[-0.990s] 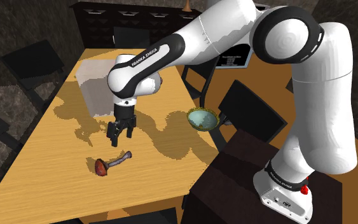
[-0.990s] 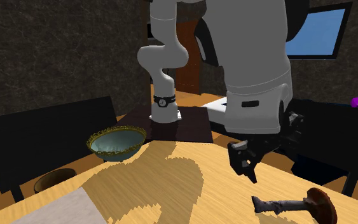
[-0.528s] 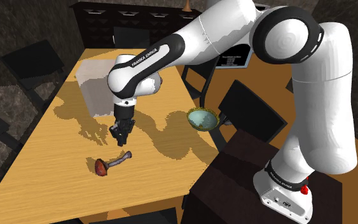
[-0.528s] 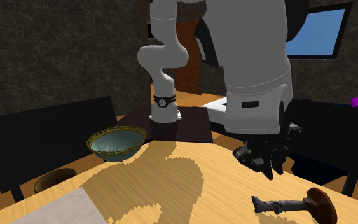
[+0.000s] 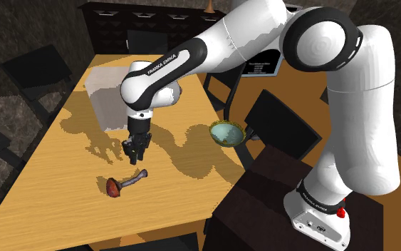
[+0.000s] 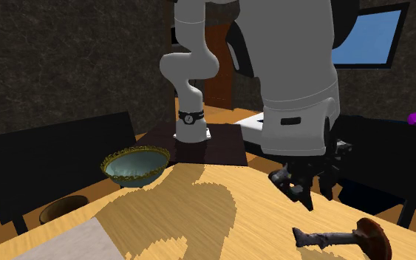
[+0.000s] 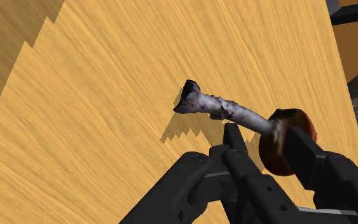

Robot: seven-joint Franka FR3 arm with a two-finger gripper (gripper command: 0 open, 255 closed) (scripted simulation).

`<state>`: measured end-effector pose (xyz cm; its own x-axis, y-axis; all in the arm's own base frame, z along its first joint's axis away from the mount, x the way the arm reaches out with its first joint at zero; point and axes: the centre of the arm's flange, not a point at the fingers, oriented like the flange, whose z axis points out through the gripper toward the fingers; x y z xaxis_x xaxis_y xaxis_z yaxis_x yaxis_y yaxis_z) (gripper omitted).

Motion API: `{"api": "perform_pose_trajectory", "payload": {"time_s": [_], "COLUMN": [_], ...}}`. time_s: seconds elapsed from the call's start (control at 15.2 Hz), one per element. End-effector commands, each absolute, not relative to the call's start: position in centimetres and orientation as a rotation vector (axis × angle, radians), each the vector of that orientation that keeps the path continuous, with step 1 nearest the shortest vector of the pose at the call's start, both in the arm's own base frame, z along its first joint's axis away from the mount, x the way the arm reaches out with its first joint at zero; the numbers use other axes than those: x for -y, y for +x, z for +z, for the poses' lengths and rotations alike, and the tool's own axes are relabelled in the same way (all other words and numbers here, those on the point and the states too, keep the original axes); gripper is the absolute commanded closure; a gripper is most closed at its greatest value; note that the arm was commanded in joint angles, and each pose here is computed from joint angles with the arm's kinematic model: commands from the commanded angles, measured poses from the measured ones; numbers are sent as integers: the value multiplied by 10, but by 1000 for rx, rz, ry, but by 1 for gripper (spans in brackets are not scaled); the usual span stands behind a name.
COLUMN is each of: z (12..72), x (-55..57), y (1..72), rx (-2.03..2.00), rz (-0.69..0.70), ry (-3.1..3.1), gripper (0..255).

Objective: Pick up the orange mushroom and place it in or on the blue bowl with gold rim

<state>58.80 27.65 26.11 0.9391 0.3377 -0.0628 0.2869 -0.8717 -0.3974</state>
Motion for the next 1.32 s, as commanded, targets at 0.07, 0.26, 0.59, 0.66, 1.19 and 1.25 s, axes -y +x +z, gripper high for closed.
{"api": "perform_pose_trajectory", "payload": {"time_s": [0.07, 0.26, 0.59, 0.66, 1.19, 1.25], "z": [242, 216, 189, 184, 166, 166], "x": [-298, -333, -352, -353, -357, -357], "y": [594, 593, 585, 584, 581, 581], "rx": [947, 1644, 1919, 1919, 1919, 1919], "rz": [113, 0, -50, -50, -50, -50], "ry": [-2598, -2290, -2105, -2105, -2105, -2105], "gripper": [0, 0, 0, 0, 0, 0]}}
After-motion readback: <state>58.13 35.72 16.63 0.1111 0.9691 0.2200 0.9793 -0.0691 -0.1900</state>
